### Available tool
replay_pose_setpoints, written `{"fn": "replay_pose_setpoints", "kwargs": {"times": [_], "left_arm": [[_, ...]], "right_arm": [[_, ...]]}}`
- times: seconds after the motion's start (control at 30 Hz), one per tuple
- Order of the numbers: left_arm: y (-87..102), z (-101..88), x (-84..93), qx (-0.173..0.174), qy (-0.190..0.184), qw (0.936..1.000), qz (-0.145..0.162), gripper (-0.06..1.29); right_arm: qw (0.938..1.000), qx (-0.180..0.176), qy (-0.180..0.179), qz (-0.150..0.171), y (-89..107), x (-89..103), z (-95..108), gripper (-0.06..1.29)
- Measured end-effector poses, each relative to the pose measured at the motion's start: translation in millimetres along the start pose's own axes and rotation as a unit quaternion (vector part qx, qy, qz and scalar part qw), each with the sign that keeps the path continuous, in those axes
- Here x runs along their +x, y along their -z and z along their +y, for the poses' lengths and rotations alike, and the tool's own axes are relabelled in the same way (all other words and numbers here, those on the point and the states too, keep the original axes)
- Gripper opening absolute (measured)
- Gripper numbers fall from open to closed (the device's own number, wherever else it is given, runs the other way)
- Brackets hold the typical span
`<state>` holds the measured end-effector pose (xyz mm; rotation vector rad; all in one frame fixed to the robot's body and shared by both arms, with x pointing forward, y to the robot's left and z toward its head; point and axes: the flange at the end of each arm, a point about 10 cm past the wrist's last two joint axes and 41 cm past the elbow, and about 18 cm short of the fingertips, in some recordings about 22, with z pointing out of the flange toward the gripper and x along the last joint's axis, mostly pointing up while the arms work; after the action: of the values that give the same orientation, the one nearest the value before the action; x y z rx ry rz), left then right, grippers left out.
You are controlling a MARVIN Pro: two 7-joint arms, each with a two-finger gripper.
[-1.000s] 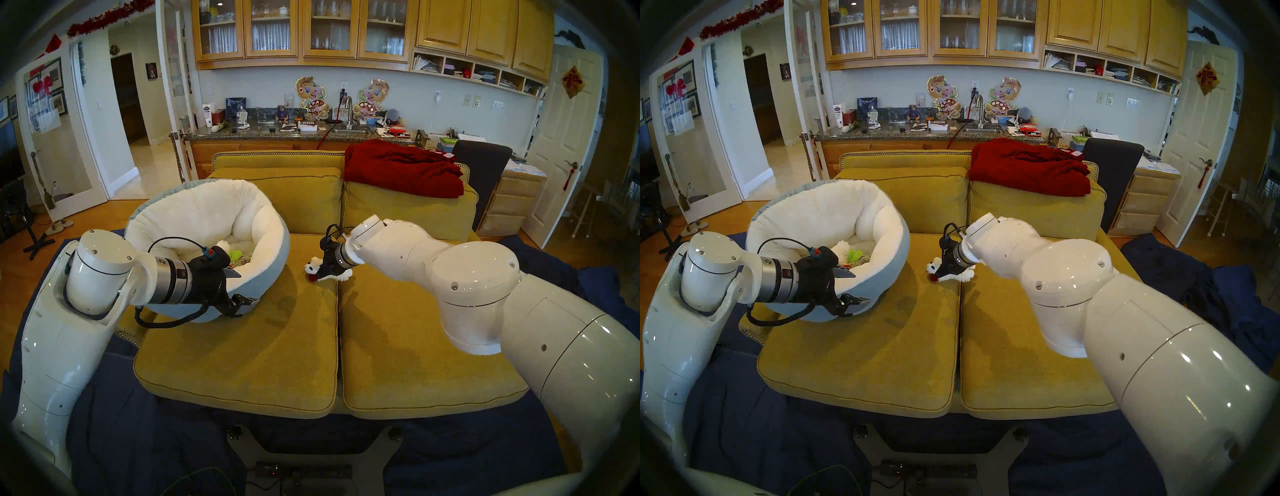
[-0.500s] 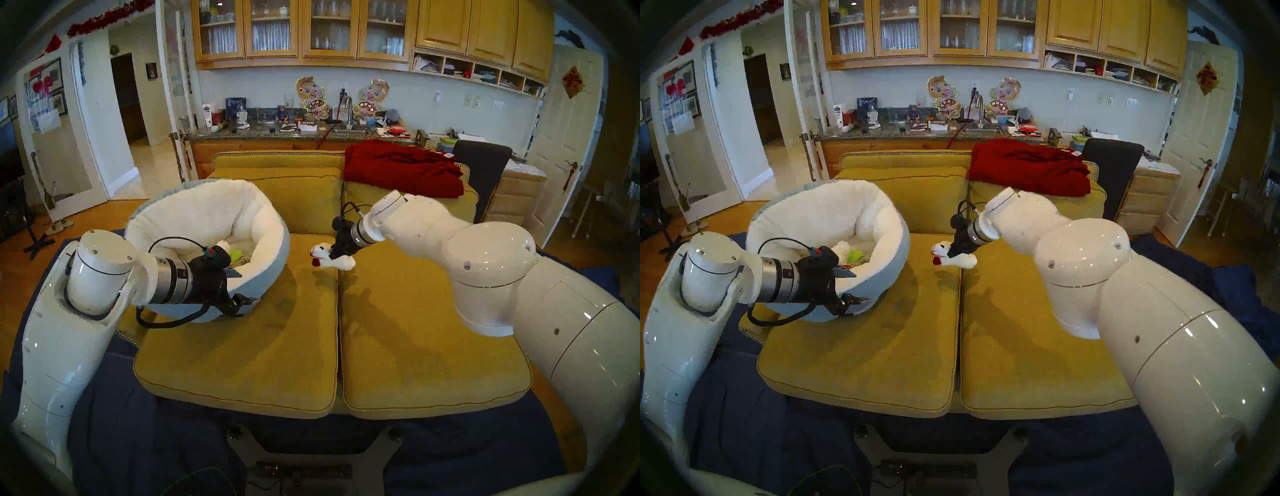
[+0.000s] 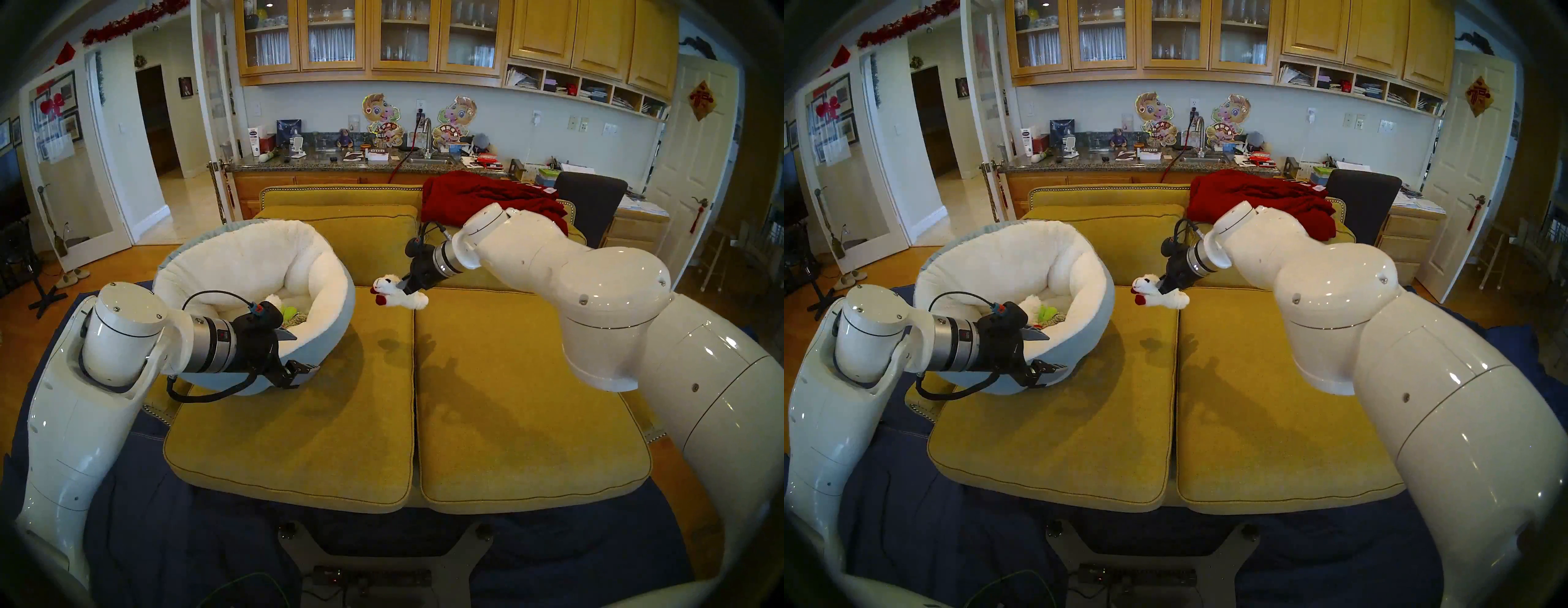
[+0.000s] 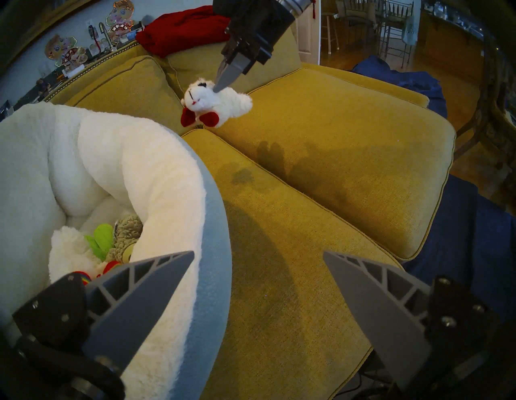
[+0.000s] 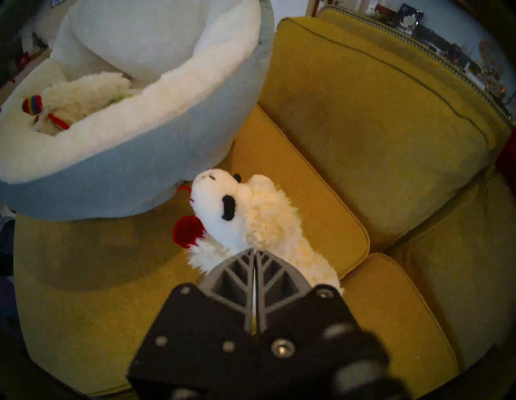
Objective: Put toys into dog bed
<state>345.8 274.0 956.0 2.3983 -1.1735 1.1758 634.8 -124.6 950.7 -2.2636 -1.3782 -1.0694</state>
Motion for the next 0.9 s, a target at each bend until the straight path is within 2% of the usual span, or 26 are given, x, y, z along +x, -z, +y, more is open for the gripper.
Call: {"fn": "replay_pose_setpoints", "kwargs": {"times": [0.47, 0.77, 0.9], "left_arm": [[-0.6, 0.5, -1.0, -0.001, 0.001, 1.0000, 0.000, 1.26], [-1.2, 0.9, -2.0, -0.002, 0.003, 1.0000, -0.001, 1.26], [-1.5, 1.2, -2.6, -0.002, 0.003, 1.0000, -0.002, 1.26]], "right_arm": [[0.9965, 0.007, 0.040, 0.074, 33.0, 48.8, 11.6, -0.04], [0.9899, 0.028, 0.071, 0.119, 47.3, 86.2, 5.7, -0.04], [0.9849, 0.044, 0.089, 0.141, 54.3, 106.5, -0.4, -0.04]]}}
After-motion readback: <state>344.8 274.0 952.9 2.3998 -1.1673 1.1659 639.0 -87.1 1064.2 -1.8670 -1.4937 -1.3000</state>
